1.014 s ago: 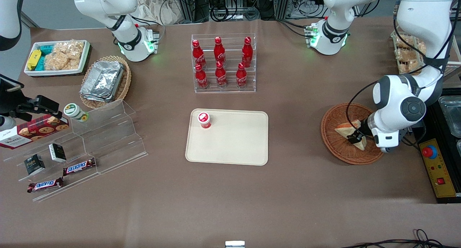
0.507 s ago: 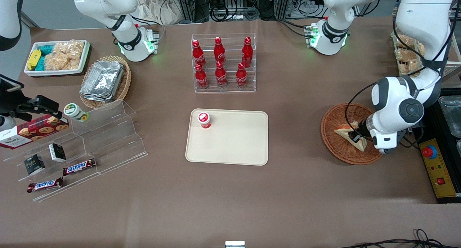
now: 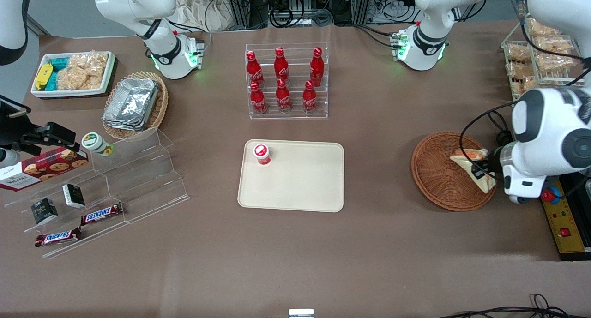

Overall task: Place sandwich from basket to tray
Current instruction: 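Lift the sandwich out of the basket with the left gripper, then carry the held sandwich over to the cream tray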

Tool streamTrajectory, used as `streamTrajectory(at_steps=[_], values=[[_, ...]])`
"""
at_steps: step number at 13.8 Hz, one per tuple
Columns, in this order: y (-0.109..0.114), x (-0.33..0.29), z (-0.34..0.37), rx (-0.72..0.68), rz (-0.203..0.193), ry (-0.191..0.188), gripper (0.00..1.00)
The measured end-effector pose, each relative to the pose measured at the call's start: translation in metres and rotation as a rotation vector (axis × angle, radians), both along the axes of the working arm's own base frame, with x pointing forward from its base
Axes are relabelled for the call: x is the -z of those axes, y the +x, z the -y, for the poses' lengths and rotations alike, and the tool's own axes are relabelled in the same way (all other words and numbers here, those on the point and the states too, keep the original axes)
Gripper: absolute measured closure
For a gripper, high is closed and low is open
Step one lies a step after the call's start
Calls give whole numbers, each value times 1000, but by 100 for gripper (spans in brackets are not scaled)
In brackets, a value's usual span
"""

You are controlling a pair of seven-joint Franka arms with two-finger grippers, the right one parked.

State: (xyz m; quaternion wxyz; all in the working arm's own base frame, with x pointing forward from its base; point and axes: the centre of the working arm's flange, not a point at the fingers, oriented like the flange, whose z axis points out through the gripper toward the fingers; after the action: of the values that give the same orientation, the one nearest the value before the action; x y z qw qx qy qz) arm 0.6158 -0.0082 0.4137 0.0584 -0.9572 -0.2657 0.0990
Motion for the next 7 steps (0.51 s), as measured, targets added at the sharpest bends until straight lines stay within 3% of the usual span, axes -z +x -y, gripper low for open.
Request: streamTrajectory(at_steps=[4,7], values=[[4,-64,95,333,32,-94,83],[-13,-38,194,497,-18,-148,84]])
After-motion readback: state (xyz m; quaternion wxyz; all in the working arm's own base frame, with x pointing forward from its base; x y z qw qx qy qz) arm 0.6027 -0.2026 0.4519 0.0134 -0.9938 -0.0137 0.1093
